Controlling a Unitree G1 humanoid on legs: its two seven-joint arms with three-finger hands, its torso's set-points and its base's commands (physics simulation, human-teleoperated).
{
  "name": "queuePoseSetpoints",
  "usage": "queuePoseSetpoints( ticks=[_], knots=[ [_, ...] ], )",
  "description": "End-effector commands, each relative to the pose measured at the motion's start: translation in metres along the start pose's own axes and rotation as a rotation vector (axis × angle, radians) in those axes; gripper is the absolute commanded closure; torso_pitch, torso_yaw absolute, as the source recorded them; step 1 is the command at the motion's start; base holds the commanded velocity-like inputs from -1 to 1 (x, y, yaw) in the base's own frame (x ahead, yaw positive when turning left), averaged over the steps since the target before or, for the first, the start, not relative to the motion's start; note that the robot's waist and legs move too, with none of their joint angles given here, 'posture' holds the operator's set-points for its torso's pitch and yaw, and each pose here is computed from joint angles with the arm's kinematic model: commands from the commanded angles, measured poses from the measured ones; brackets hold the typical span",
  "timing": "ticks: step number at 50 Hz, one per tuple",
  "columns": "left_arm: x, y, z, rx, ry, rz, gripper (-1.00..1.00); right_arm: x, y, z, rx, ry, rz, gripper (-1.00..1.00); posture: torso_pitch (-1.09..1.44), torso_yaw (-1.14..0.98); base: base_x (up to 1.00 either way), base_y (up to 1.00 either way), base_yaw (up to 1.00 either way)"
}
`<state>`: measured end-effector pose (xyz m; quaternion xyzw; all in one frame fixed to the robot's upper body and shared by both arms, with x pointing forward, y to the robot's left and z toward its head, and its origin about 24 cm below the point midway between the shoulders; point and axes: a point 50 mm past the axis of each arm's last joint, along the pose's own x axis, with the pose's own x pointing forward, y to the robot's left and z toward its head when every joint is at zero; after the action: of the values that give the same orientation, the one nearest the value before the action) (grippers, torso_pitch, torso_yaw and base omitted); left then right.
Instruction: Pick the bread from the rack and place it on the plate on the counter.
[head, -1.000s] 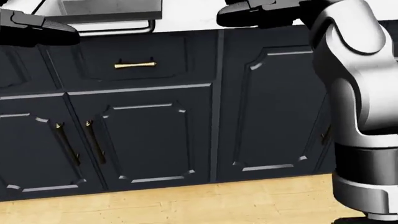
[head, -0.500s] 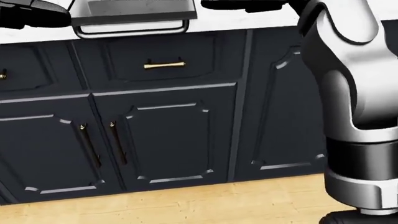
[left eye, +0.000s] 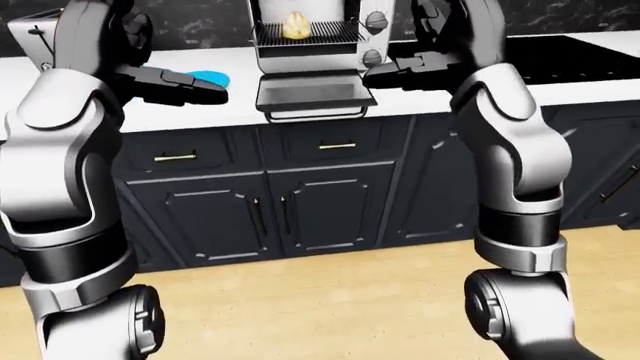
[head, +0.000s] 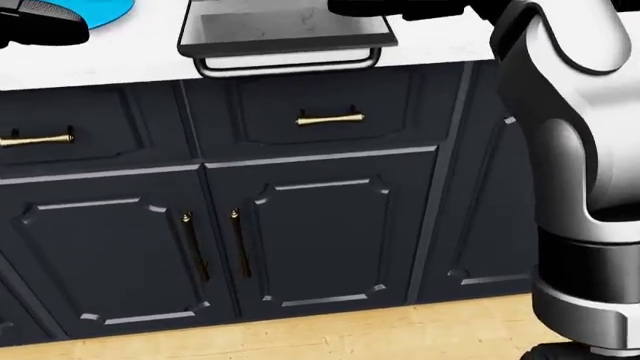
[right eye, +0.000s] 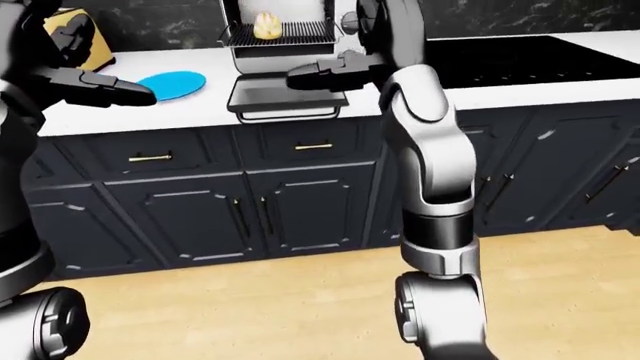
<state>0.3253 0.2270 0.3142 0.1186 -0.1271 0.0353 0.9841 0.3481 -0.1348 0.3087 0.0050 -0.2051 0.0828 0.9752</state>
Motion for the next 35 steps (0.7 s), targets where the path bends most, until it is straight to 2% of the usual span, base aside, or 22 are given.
queuePoseSetpoints(
  ticks=[1, 21, 35],
  knots=[
    [-0.0033, 0.0020, 0.0188, 0.010, -0.086, 0.010, -1.00, -0.0003, -0.0007, 0.0170, -0.009, -0.081, -0.001, -1.00, 0.00, 0.00, 0.34, 0.19, 0.00],
    [-0.0049, 0.0052, 0.0203, 0.024, -0.095, 0.026, -1.00, -0.0043, -0.0018, 0.0196, -0.030, -0.091, -0.001, -1.00, 0.00, 0.00, 0.31, 0.10, 0.00],
    [-0.0043, 0.0051, 0.0195, 0.032, -0.095, 0.031, -1.00, -0.0046, -0.0034, 0.0240, -0.031, -0.100, -0.005, -1.00, 0.00, 0.00, 0.05, 0.51, 0.00]
  ],
)
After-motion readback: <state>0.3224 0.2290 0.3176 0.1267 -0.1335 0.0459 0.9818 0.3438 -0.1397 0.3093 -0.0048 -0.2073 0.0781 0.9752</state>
